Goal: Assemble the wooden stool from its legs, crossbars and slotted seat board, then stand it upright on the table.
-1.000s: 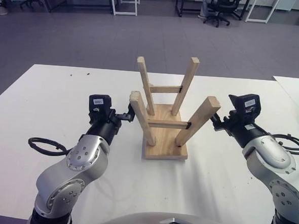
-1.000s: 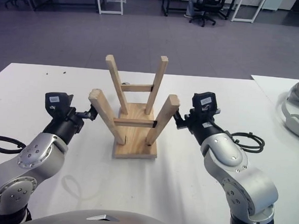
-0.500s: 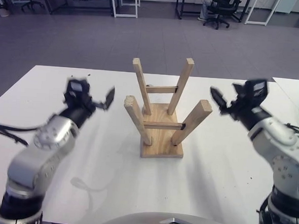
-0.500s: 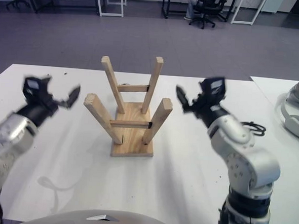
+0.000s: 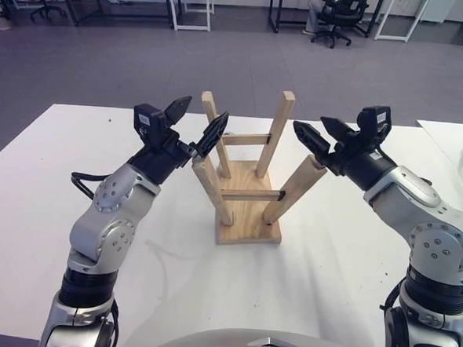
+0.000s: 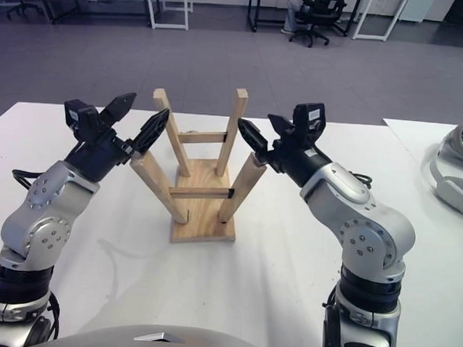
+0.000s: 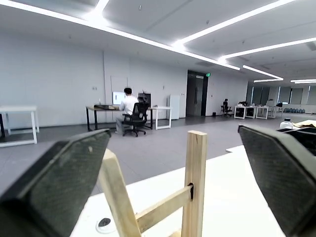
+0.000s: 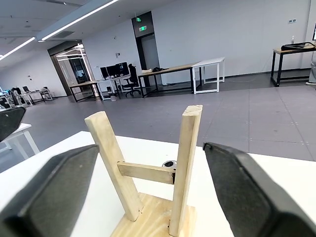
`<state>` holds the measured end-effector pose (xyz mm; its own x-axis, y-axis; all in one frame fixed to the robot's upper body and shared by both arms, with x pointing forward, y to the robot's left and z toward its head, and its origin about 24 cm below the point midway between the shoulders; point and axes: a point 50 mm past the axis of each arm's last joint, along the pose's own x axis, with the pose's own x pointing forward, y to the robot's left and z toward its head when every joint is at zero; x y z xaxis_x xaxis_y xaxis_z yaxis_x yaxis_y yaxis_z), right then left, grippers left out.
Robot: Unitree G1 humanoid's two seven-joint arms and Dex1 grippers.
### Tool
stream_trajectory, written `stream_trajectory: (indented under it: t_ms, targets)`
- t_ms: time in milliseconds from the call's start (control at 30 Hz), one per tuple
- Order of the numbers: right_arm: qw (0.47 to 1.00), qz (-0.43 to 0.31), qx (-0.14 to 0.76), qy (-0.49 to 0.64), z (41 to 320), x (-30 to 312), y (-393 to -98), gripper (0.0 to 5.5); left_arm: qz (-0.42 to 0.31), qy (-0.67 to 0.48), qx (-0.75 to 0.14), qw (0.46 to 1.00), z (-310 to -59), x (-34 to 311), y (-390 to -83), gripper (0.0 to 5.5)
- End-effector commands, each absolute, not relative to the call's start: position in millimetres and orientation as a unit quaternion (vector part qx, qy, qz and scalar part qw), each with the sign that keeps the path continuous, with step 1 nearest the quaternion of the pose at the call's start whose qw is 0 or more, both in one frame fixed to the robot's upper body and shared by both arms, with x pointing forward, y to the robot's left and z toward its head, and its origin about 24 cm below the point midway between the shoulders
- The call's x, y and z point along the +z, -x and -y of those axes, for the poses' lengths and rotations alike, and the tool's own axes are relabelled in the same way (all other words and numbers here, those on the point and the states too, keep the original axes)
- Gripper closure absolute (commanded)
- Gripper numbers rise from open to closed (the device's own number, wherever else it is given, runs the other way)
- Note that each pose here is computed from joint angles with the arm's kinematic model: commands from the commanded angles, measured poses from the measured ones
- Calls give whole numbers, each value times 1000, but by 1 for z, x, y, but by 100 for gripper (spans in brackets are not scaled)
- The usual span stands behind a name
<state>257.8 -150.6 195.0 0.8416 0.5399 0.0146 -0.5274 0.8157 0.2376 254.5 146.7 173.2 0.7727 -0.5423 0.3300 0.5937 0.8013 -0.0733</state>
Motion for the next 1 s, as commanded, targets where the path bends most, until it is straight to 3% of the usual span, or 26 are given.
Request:
stream_trajectory:
  t_ms: [33, 67, 133, 200, 267, 333, 400, 467, 533, 667, 767, 867, 1000]
  targets:
    - [937, -3, 306, -170, 144, 208, -268, 155, 134, 103, -333, 928, -135, 173, -259, 72]
    - [934, 14, 306, -186, 147, 214, -269, 155, 153, 112, -332, 924, -136, 183, -260, 72]
    - [946, 23, 254, -202, 173, 210, -284, 155, 234, 151, -302, 912, -164, 227, -272, 72]
    - [962, -28, 216, -168, 191, 176, -295, 155, 262, 177, -260, 912, -197, 241, -281, 72]
    - [950, -94, 261, -143, 186, 133, -290, 155, 239, 162, -227, 930, -220, 228, -286, 72]
    - [908, -125, 382, -119, 158, 110, -264, 155, 184, 127, -214, 951, -234, 200, -279, 72]
    - [844, -123, 506, -131, 132, 112, -229, 155, 97, 71, -212, 970, -248, 163, -264, 72]
    - [802, -122, 566, -145, 120, 117, -204, 155, -12, -25, -197, 980, -267, 118, -246, 72]
    - [803, -151, 558, -145, 132, 109, -187, 155, -93, -70, -218, 969, -276, 85, -220, 72]
    - [850, -291, 436, -48, 206, 61, -174, 155, -203, -145, -276, 928, -281, 58, -191, 72]
    - [911, -286, 297, 22, 238, 31, -242, 155, -244, -169, -366, 882, -264, 58, -182, 72]
    - [935, -241, 261, 28, 215, 29, -308, 155, -293, -229, -427, 824, -253, 56, -179, 72]
    - [919, -240, 305, 73, 167, 12, -336, 155, -310, -251, -465, 791, -240, 52, -182, 72]
